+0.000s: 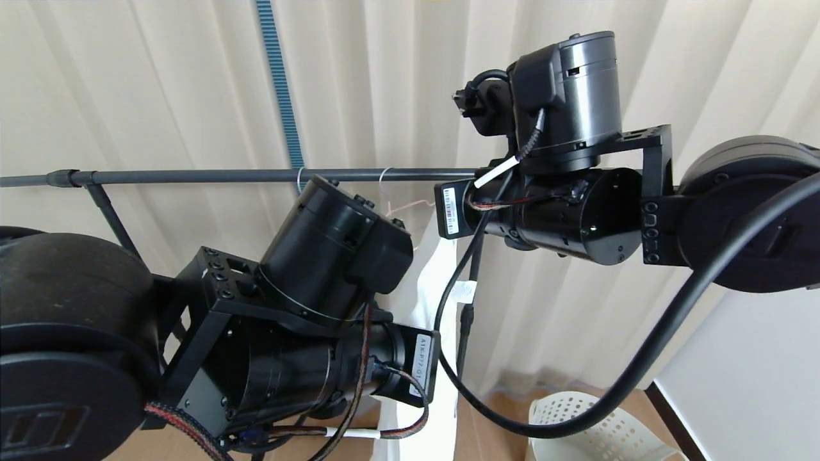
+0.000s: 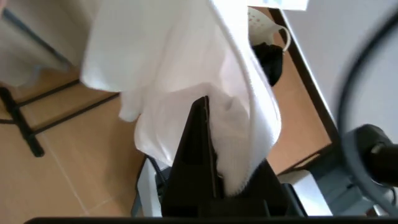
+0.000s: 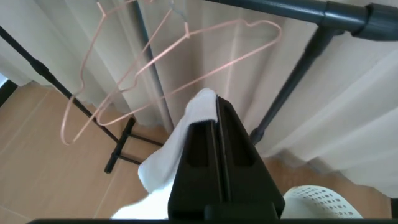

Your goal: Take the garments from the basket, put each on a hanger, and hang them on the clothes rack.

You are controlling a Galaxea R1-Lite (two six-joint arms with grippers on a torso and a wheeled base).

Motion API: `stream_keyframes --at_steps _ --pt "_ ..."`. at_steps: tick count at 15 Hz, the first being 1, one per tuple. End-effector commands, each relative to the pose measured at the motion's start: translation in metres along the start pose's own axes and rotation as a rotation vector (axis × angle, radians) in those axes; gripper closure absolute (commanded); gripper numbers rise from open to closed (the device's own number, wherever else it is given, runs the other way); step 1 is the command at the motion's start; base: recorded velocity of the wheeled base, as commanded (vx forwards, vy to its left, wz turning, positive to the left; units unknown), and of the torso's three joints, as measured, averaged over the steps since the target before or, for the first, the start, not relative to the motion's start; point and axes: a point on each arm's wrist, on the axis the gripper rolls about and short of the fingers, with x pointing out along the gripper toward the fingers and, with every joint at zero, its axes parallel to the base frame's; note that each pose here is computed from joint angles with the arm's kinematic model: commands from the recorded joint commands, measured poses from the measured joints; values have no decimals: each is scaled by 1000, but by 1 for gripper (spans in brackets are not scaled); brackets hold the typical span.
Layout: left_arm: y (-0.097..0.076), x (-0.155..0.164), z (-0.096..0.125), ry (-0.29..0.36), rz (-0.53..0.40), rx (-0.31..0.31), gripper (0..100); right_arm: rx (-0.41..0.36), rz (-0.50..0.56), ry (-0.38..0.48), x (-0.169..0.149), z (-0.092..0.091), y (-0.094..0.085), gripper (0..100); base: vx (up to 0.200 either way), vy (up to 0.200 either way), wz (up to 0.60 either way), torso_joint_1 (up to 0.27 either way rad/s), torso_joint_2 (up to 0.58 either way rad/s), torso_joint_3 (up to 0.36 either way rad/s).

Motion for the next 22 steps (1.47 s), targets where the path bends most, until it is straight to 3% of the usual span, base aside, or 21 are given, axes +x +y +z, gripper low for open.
stream_keyframes --at_steps 1,4,6,8,12,18,19,22 --pt "15 -2 -5 -2 63 -15 100 8 -32 -3 -19 0 -19 100 0 0 0 0 0 0" --pt "37 -2 1 -26 138 -55 100 -2 -86 24 -40 -13 -40 100 0 0 0 0 0 0" --pt "49 0 11 -69 162 -72 100 -16 -121 59 -55 -32 -52 100 0 0 0 0 0 0" --pt "56 5 19 -111 172 -77 100 19 -116 45 -60 -50 -56 100 0 0 0 0 0 0" --pt "59 13 25 -157 168 -67 100 20 -114 25 -58 -47 -54 100 0 0 0 0 0 0" --pt "59 13 25 -156 166 -44 100 28 -111 10 -60 -44 -55 100 0 0 0 0 0 0" --pt "59 14 23 -150 166 -40 0 29 -111 9 -61 -44 -55 100 0 0 0 0 0 0" --pt "57 6 21 -159 153 -35 0 29 -111 9 -61 -44 -55 100 0 0 0 0 0 0"
